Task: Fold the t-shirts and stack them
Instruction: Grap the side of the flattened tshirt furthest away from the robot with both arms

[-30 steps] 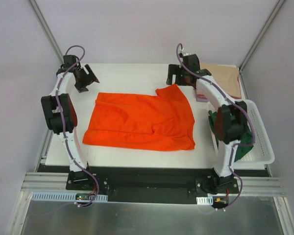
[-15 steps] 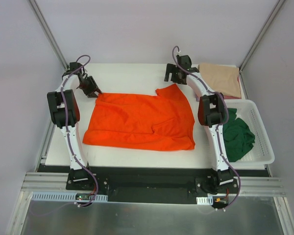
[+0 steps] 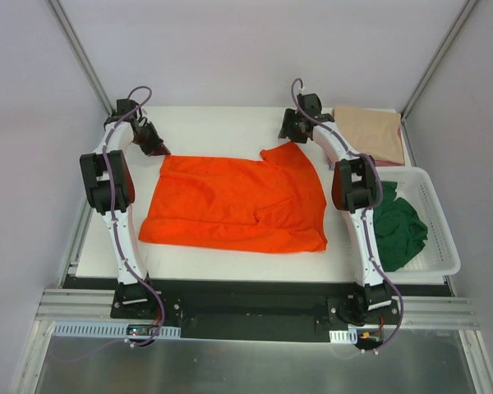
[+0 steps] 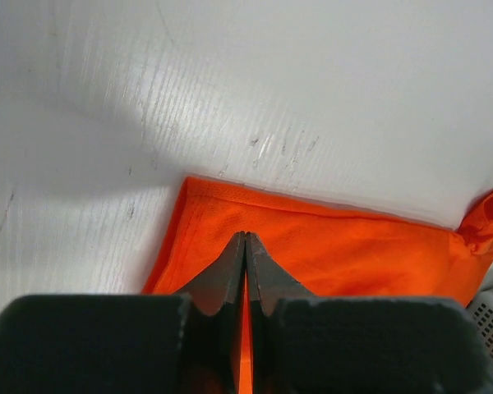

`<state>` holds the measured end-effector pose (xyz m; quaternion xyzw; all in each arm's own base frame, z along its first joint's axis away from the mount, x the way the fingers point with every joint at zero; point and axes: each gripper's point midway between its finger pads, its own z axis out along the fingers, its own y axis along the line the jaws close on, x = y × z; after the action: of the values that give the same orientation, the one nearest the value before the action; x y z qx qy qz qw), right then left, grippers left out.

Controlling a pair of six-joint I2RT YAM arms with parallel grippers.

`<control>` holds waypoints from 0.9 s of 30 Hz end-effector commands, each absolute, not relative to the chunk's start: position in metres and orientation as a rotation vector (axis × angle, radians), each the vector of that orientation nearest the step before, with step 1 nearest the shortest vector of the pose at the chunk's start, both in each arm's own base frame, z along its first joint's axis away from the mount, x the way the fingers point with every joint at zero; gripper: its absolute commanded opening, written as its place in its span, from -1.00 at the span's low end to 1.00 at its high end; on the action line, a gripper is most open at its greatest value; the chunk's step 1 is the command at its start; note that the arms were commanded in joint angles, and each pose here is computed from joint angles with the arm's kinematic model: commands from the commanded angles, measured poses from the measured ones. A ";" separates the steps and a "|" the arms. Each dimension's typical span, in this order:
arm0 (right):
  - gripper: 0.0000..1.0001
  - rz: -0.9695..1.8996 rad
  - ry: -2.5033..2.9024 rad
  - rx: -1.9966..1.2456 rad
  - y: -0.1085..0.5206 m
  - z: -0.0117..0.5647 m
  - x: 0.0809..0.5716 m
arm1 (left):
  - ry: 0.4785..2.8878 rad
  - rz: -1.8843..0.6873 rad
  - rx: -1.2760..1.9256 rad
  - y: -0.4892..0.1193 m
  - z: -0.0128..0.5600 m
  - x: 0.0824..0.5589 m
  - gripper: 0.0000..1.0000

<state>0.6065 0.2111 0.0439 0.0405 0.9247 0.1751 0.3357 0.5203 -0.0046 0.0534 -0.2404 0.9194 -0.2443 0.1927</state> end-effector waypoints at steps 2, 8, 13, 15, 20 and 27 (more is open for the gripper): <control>-0.14 0.365 2.440 0.116 0.199 0.058 0.596 | 2.519 -0.713 -0.607 -0.014 0.087 0.534 -1.00; -0.49 0.282 2.457 0.051 0.190 0.057 0.593 | 2.575 -0.557 -0.666 -0.001 0.067 0.515 -0.68; -0.99 0.267 2.468 0.021 0.189 0.054 0.591 | 2.630 -0.507 -0.695 0.002 0.048 0.500 -0.30; -0.99 0.272 2.453 -0.001 0.190 0.057 0.594 | 2.634 -0.497 -0.707 0.003 0.045 0.501 -0.31; -0.99 0.304 2.454 -0.018 0.195 0.058 0.593 | 2.634 -0.457 -0.715 0.002 0.039 0.510 -0.30; -0.99 0.311 2.450 -0.066 0.196 0.057 0.592 | 2.612 -0.490 -0.685 -0.012 0.038 0.533 -0.81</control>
<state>0.5931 0.1917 0.0305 -0.0051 0.9419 0.1126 0.3163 0.5211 -0.0093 0.0369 -0.2420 0.9339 -0.1818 0.1905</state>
